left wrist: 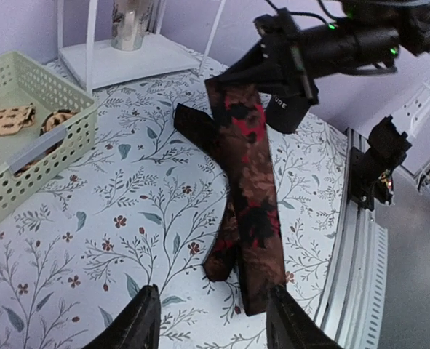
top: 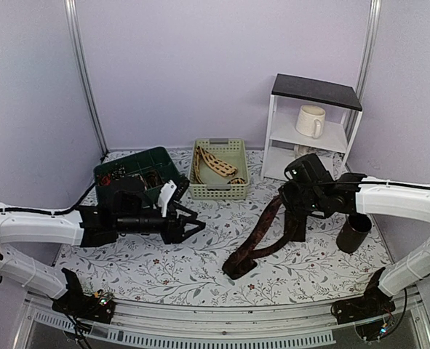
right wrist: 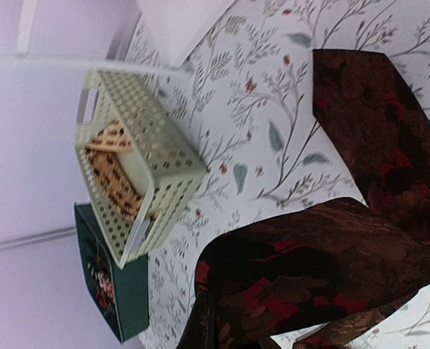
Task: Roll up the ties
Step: Place the tie at the center of the board.
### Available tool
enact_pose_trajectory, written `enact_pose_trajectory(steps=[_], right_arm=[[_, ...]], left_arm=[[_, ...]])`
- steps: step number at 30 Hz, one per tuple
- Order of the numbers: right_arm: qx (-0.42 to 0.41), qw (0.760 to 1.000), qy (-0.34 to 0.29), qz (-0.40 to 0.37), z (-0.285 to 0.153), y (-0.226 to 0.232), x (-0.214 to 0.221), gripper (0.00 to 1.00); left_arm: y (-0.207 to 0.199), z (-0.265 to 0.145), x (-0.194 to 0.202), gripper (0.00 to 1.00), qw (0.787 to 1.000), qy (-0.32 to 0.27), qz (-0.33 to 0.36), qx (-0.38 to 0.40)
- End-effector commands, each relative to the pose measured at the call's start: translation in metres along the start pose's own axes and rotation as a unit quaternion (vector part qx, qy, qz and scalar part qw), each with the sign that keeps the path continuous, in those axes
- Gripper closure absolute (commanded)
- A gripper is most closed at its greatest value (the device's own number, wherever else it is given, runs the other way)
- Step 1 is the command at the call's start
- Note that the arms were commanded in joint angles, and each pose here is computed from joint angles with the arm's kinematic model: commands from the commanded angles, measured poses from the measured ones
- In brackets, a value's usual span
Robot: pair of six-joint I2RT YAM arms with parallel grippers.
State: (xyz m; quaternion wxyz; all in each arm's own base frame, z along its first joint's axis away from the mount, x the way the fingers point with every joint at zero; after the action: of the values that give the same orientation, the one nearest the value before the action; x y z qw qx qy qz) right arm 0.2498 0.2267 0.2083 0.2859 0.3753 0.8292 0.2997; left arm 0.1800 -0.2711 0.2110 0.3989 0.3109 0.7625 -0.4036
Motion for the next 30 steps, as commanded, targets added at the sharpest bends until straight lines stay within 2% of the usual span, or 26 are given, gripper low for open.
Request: enact_pose_trajectory(steps=[1, 5, 9, 14, 18, 21, 26, 30], right_arm=[[0.043, 0.997, -0.048, 0.033, 0.011, -0.005, -0.024, 1.0], [0.086, 0.992, -0.073, 0.06, 0.02, -0.012, -0.037, 1.0], [0.118, 0.985, -0.095, 0.078, 0.026, -0.015, -0.048, 1.0], [0.12, 0.983, -0.111, 0.086, 0.028, -0.012, -0.063, 1.0], [0.116, 0.983, -0.117, 0.084, 0.025, -0.01, -0.069, 1.0], [0.116, 0.982, -0.123, 0.08, 0.024, -0.011, -0.071, 1.0], [0.118, 0.982, -0.123, 0.078, 0.025, -0.015, -0.072, 1.0], [0.119, 0.982, -0.128, 0.076, 0.024, -0.016, -0.074, 1.0]], left_arm=[[-0.015, 0.024, -0.002, 0.48, 0.999, -0.023, 0.039, 0.019], [-0.02, 0.064, 0.011, 0.45, 0.999, -0.01, 0.023, 0.023], [-0.036, 0.103, 0.023, 0.45, 0.999, 0.016, 0.047, 0.017], [-0.062, 0.143, 0.037, 0.5, 0.992, 0.042, 0.105, 0.052], [-0.076, 0.171, 0.038, 0.59, 0.988, 0.054, 0.122, 0.081], [-0.073, 0.19, 0.045, 0.65, 0.987, 0.056, 0.123, 0.082], [-0.063, 0.219, 0.063, 0.66, 0.986, 0.076, 0.128, 0.073], [-0.036, 0.232, 0.079, 0.71, 0.988, 0.101, 0.115, 0.013]])
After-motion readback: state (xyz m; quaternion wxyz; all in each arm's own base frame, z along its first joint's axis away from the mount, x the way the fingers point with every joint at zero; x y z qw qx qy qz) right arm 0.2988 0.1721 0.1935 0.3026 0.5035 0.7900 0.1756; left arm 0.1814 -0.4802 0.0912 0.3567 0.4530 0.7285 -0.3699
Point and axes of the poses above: each gripper's point midway between its finger pads, its own z axis out along the fingers, its own y axis along the line the jaws close on, x = y × z, the point moved 7 cm from there along -z, back along the fingers, and after that the axes turned 5 degrees about -z, right-handed, at the moved point
